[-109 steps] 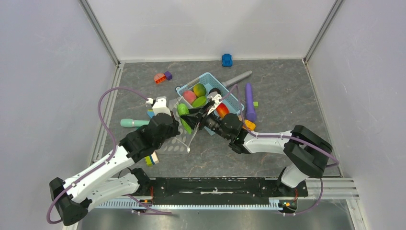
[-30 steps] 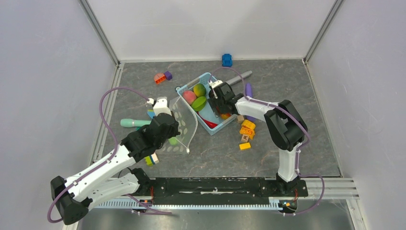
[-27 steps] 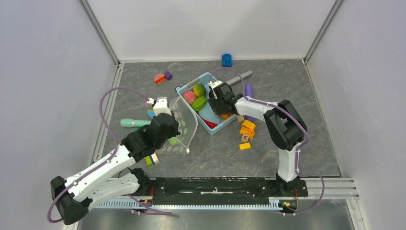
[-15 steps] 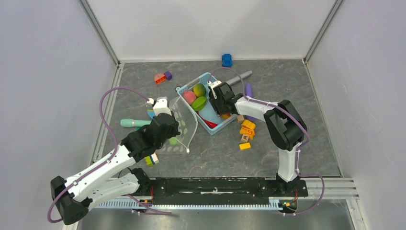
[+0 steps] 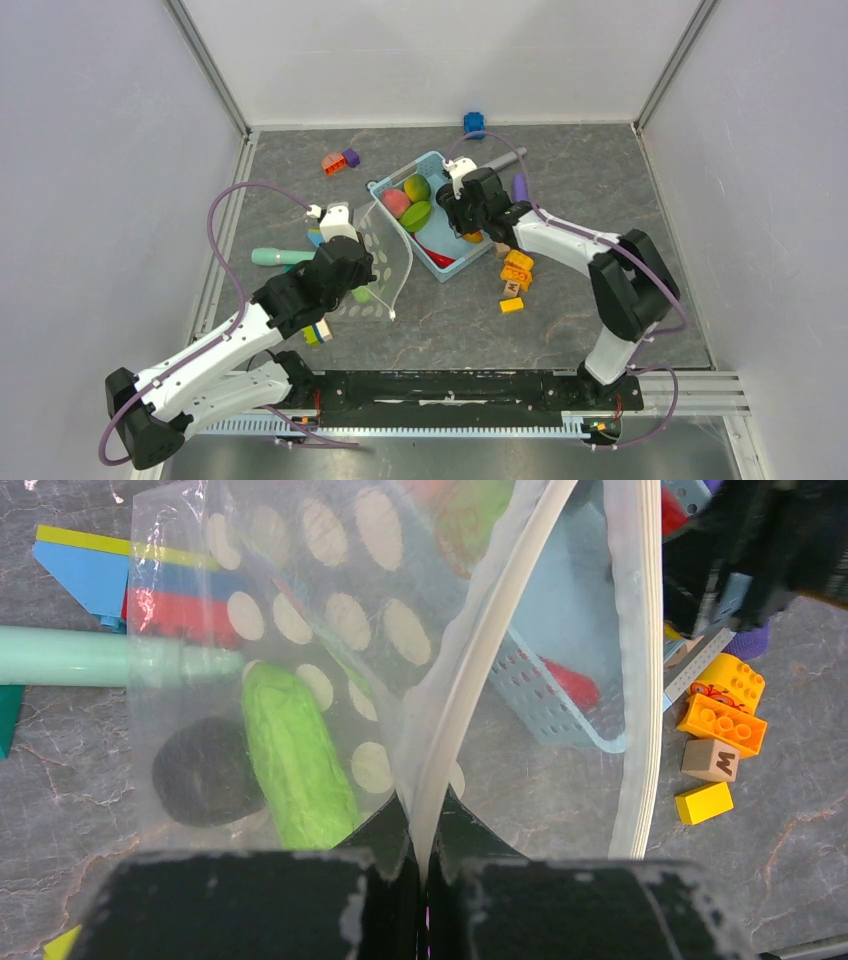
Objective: Place the food in the zip-top bag and seal the zipper
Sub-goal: Pick up the fake fruit from the bin.
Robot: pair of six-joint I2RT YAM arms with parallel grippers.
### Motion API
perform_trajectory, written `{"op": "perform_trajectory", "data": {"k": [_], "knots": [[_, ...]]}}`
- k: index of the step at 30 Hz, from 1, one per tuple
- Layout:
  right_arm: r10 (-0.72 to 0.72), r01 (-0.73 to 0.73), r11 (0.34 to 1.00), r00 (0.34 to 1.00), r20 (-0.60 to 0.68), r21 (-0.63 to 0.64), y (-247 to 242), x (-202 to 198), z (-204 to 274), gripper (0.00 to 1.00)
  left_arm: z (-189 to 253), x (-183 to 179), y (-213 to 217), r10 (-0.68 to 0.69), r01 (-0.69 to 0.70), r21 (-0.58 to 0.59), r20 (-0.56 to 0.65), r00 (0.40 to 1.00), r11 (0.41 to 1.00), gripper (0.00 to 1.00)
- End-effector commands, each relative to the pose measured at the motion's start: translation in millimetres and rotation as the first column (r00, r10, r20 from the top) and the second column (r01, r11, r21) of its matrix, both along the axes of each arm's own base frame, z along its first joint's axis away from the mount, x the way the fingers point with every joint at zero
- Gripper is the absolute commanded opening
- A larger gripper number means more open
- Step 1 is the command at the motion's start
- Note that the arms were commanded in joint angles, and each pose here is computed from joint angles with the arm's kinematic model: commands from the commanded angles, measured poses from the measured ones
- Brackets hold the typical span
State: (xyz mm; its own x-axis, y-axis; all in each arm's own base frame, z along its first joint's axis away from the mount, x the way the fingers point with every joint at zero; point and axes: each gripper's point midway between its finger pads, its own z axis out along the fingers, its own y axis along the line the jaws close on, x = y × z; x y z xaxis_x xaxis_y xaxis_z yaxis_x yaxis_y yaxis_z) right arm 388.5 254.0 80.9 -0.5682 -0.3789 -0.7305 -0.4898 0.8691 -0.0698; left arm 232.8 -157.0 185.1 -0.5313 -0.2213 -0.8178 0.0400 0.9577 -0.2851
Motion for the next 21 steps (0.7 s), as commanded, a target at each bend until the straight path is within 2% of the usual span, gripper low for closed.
{"op": "perform_trajectory", "data": {"k": [1, 7, 11, 17, 21], "knots": [[0.101, -0.139, 0.964, 0.980, 0.172, 0.226, 29.9, -4.3, 73.6, 0.11, 11.0, 5.1, -0.2, 0.006, -0.005, -0.020, 0.046, 0.999, 1.000, 0.02], [0.235, -0.346, 0.836, 0.927, 0.292, 0.426, 52.7, -48.8, 128.0, 0.10, 11.2, 4.6, -1.1, 0.002, -0.001, -0.024, 0.046, 0.999, 1.000, 0.02], [0.336, -0.469, 0.721, 0.880, 0.335, 0.510, 66.8, -81.2, 152.9, 0.10, 10.0, 4.8, -2.5, -0.002, 0.004, -0.026, 0.043, 0.999, 1.000, 0.02], [0.491, -0.626, 0.533, 0.777, 0.394, 0.569, 89.9, -133.6, 178.5, 0.10, 9.0, 5.2, -3.8, -0.007, 0.008, -0.026, 0.039, 0.999, 1.000, 0.02], [0.533, -0.690, 0.424, 0.714, 0.454, 0.587, 105.9, -164.8, 196.2, 0.10, 9.1, 4.9, -5.5, -0.012, 0.013, -0.029, 0.038, 0.999, 1.000, 0.02]]}}
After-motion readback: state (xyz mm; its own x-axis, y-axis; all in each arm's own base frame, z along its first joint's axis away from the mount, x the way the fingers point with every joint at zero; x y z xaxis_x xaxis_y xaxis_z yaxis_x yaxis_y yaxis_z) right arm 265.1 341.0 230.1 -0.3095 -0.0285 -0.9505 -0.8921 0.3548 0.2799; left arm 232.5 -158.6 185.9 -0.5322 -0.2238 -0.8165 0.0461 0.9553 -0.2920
